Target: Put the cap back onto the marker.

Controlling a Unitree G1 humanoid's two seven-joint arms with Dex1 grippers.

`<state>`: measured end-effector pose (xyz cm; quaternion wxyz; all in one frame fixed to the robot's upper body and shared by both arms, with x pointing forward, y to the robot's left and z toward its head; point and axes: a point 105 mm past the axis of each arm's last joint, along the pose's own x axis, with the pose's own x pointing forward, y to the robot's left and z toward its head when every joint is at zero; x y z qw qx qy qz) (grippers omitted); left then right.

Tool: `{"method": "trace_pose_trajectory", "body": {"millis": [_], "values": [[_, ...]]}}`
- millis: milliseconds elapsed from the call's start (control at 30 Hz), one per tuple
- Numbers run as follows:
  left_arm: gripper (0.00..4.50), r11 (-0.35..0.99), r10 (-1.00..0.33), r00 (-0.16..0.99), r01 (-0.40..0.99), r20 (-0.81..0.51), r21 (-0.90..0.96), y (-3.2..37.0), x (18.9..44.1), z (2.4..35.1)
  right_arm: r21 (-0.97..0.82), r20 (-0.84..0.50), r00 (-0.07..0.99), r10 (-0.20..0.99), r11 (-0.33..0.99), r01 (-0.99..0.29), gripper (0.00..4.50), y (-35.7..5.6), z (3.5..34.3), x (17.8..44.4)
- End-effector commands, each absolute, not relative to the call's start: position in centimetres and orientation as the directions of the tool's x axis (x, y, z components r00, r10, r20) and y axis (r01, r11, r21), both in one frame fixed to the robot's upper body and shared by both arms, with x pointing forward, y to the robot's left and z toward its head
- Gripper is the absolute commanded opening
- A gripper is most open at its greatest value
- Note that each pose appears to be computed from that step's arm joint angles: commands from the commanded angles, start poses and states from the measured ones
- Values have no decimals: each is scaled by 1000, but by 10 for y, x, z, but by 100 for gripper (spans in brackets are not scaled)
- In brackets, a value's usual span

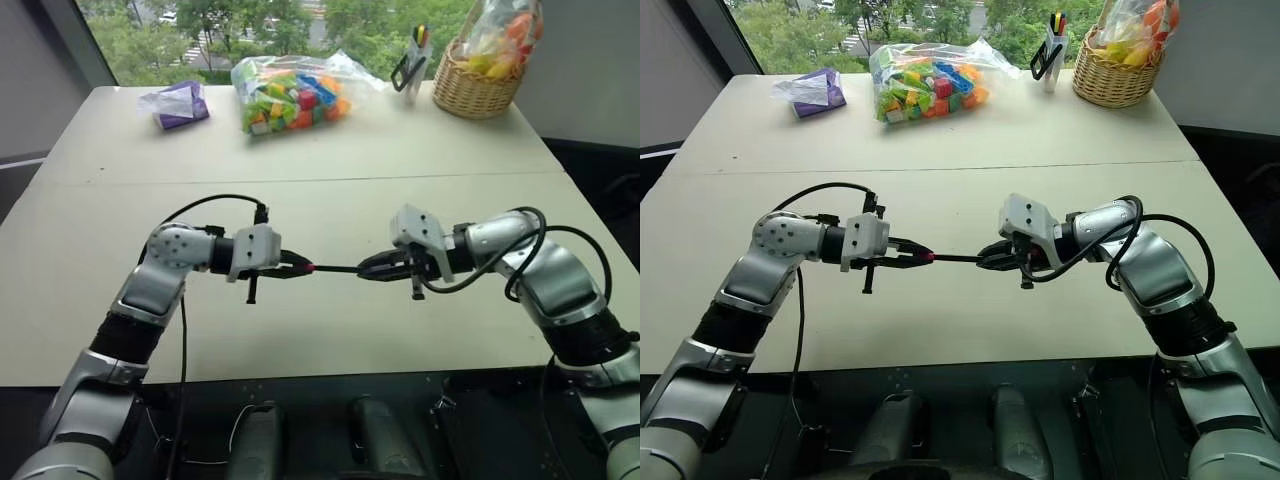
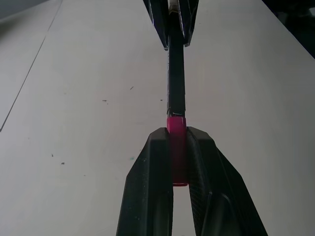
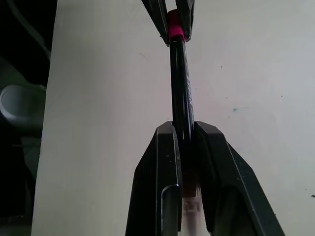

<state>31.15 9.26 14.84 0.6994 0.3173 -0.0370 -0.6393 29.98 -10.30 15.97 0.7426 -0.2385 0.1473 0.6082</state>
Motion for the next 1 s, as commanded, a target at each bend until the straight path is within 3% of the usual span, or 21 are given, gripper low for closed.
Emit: {"method": "trace_pose_trajectory", "body": {"millis": [33,233,600,1000], "values": [[0,-22,-933,183,831,-311,555,86,313,165,-169,-452,167,876,99,-981,3,-90,172,293],[0,-44,-938,157,829,-309,557,83,311,167,-164,-464,143,874,74,-984,3,-82,167,295],[0,-123,-889,172,803,-424,584,90,316,153,-197,-533,139,834,37,-980,3,-73,152,309],[0,-89,-914,181,782,-363,616,82,316,160,-235,-533,122,837,-8,-972,3,-55,151,303]]}}
